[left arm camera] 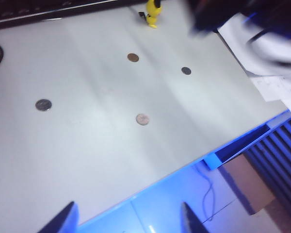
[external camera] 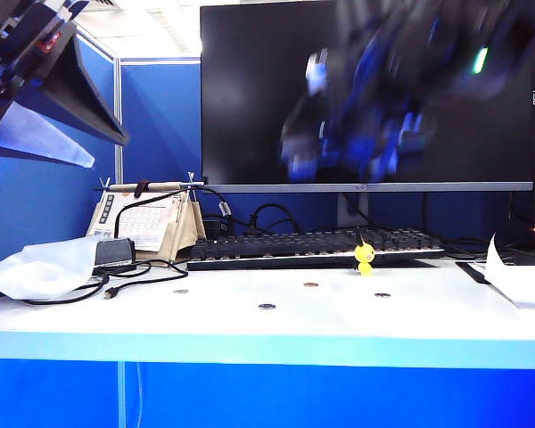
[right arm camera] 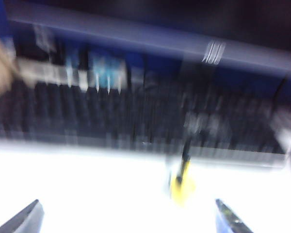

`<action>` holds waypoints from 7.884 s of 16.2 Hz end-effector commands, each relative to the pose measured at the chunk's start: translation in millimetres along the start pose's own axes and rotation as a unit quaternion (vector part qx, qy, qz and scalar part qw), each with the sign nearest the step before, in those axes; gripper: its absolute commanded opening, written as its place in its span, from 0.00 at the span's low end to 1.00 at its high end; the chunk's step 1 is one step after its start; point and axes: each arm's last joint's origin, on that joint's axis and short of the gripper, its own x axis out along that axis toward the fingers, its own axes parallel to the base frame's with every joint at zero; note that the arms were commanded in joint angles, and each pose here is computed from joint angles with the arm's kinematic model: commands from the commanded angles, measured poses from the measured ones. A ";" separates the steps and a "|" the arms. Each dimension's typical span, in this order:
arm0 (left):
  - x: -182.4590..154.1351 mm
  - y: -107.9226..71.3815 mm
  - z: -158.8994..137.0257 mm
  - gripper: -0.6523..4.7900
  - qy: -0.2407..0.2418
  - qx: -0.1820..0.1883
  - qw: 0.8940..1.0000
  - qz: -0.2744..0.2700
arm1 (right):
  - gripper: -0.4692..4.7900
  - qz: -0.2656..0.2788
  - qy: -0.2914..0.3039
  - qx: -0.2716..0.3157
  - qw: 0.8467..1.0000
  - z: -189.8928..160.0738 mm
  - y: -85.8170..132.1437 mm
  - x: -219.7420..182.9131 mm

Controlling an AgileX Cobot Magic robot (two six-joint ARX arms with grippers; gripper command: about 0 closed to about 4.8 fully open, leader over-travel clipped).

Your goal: Pick up the doll and place it on the similarly colored coin.

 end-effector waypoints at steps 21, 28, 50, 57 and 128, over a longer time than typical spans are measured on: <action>-0.9 -3.1 -1.8 0.63 0.014 0.007 0.999 -0.047 | 1.00 -0.019 0.087 0.109 0.990 -67.7 -39.5 111.2; -0.8 -3.2 1.1 0.63 0.000 0.013 0.999 -0.048 | 1.00 -0.040 0.098 0.109 0.988 -57.2 -49.6 137.2; -1.1 -4.8 7.1 0.63 -0.028 0.017 0.997 -0.069 | 0.38 -0.023 0.123 0.108 0.986 -60.3 -64.9 140.1; -0.9 -4.7 7.8 0.63 -0.032 0.018 0.997 -0.068 | 0.36 -0.004 0.111 0.102 0.989 -47.7 -65.5 137.2; -0.9 -5.9 5.3 0.63 -0.019 0.014 0.995 -0.092 | 0.50 0.225 0.190 0.068 0.953 -55.5 -20.5 73.9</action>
